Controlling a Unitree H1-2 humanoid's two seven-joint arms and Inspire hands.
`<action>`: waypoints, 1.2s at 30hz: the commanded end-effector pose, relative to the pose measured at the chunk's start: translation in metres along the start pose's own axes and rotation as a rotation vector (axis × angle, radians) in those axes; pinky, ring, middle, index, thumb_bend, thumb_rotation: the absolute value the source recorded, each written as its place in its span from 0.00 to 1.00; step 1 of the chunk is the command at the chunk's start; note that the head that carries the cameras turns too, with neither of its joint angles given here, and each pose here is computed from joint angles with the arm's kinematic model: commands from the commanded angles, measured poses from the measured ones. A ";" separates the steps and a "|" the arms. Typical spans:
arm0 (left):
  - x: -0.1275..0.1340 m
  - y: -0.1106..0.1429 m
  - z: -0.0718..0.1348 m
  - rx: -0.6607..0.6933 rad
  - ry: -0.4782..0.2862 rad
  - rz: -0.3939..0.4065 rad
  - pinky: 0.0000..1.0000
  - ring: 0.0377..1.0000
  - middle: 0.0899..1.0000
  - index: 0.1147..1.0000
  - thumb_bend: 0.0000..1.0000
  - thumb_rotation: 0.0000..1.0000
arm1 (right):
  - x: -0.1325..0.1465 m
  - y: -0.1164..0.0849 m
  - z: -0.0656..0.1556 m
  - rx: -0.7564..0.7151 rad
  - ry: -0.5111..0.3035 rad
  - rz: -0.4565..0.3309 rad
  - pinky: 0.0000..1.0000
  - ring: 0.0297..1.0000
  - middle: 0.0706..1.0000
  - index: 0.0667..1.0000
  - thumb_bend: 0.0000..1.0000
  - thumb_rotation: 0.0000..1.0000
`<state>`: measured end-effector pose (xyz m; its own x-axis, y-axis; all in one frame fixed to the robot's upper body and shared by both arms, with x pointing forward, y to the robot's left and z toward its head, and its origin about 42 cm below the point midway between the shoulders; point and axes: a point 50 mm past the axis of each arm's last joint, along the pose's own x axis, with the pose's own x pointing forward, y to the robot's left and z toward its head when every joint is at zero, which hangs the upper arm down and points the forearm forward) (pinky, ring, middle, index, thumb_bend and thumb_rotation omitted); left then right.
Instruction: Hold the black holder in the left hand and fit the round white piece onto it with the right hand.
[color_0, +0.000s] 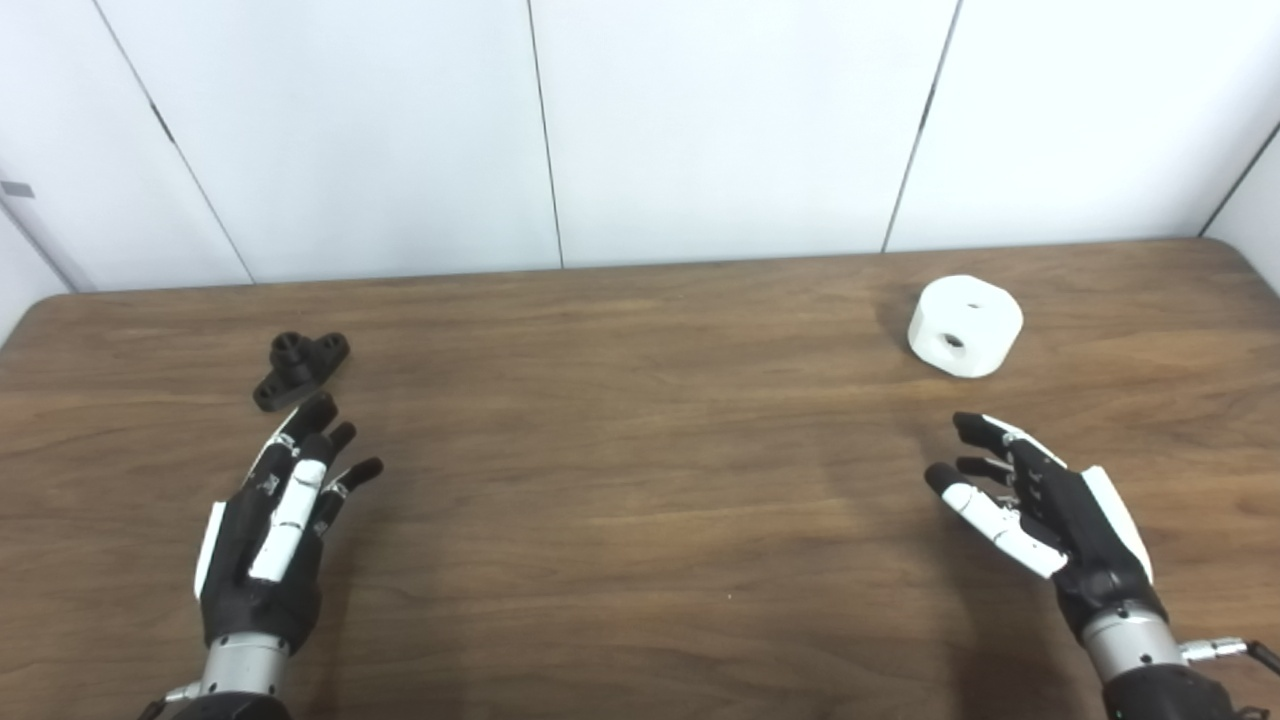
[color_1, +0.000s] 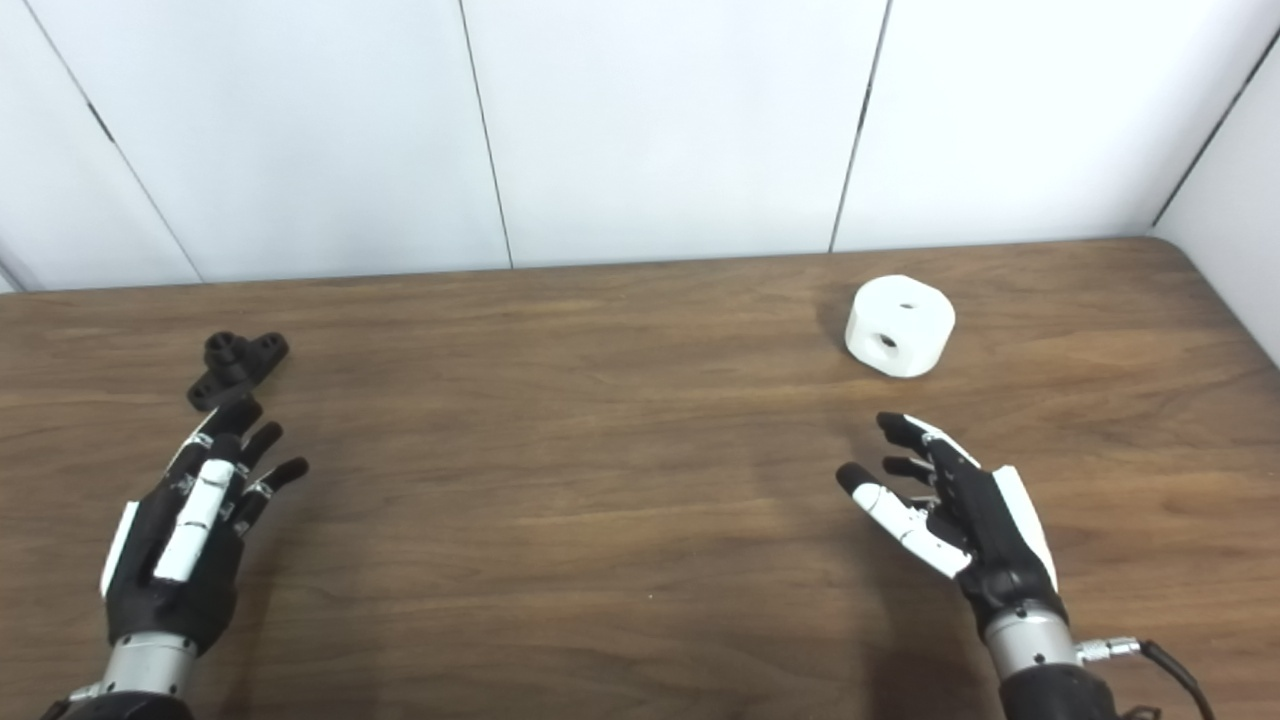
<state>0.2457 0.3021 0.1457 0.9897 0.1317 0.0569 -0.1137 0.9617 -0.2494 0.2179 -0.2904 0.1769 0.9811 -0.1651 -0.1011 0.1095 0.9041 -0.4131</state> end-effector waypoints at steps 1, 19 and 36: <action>0.006 -0.005 0.013 -0.019 -0.069 -0.015 0.76 0.92 0.93 0.84 0.63 0.40 | -0.001 -0.001 0.011 0.010 -0.041 -0.025 0.58 0.79 0.84 0.81 0.60 0.58; 0.001 0.004 0.006 0.177 -0.114 -0.018 0.60 0.77 0.80 0.73 0.76 0.40 | -0.001 0.003 0.003 0.009 -0.029 -0.019 0.59 0.79 0.84 0.81 0.57 0.57; 0.025 0.021 0.078 1.008 -0.579 0.253 0.50 0.63 0.69 0.69 0.76 0.48 | 0.014 0.003 -0.014 0.022 -0.022 -0.002 0.57 0.79 0.85 0.81 0.52 0.54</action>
<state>0.2593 0.3391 0.2004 0.8120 0.2041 0.5468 -0.5290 0.6534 0.5416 0.2272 -0.2928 0.1625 0.9845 -0.1528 -0.0865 0.1078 0.9148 -0.3893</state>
